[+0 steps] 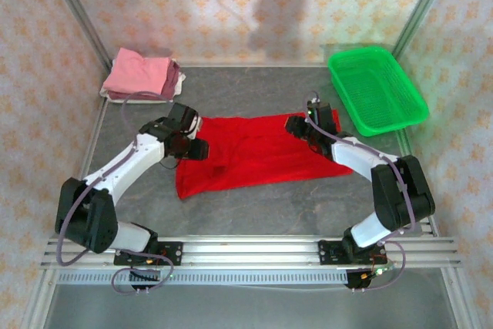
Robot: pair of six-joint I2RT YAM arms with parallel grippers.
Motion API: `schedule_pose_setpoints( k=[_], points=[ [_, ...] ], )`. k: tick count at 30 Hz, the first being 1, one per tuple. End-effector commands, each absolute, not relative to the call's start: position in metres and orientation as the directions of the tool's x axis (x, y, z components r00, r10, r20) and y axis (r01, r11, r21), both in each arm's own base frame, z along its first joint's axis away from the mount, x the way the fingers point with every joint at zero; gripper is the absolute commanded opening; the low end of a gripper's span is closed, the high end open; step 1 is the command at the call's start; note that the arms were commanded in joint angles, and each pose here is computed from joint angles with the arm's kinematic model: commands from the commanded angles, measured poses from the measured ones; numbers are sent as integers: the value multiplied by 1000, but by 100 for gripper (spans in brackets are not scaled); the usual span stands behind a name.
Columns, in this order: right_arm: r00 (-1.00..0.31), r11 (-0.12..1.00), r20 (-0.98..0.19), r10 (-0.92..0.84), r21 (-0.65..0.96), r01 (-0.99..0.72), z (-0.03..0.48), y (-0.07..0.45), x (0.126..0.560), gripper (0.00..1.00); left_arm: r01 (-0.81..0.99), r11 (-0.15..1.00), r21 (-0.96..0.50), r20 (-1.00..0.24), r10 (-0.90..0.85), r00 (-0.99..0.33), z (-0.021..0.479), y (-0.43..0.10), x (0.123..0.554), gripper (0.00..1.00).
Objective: Fold and stack the t-shirts
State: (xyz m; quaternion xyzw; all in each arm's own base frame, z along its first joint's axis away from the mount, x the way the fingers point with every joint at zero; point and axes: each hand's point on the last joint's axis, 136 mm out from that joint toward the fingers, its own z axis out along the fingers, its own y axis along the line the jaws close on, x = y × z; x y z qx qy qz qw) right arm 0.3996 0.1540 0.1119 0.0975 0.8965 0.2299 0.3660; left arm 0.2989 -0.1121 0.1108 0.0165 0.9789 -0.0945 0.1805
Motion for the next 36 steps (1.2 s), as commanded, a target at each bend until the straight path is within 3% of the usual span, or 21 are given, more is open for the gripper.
schedule_pose_setpoints(
  k=[1, 4, 8, 12, 16, 20, 23, 36],
  points=[
    [-703, 876, -629, 331, 482, -19, 121, 158, 404, 45, 21, 980, -199, -267, -34, -963, 81, -113, 285, 45],
    [-706, 873, -627, 330, 487, -24, 121, 161, 407, 45, 37, 969, -245, -216, -17, -976, 63, -131, 275, 44],
    [-701, 870, -629, 336, 492, -24, 122, 161, 408, 45, 97, 969, -229, -235, 42, -971, 57, -152, 274, 56],
    [-699, 867, -629, 341, 497, -25, 123, 162, 410, 46, 113, 975, -192, -240, 65, -969, 45, -157, 284, 58],
    [-690, 866, -637, 345, 500, -29, 127, 162, 410, 46, 97, 991, -91, -255, 71, -964, 32, -143, 296, 41],
    [-680, 870, -646, 346, 492, -24, 130, 159, 409, 46, 85, 995, -49, -259, 70, -963, 30, -137, 303, 14],
    [-680, 875, -651, 339, 483, -26, 130, 158, 409, 46, 68, 998, 14, -268, 69, -961, 39, -125, 304, 0],
    [-691, 875, -643, 329, 483, -33, 128, 161, 413, 46, 96, 976, 194, -261, 146, -954, 94, -92, 294, 0]
  ],
)
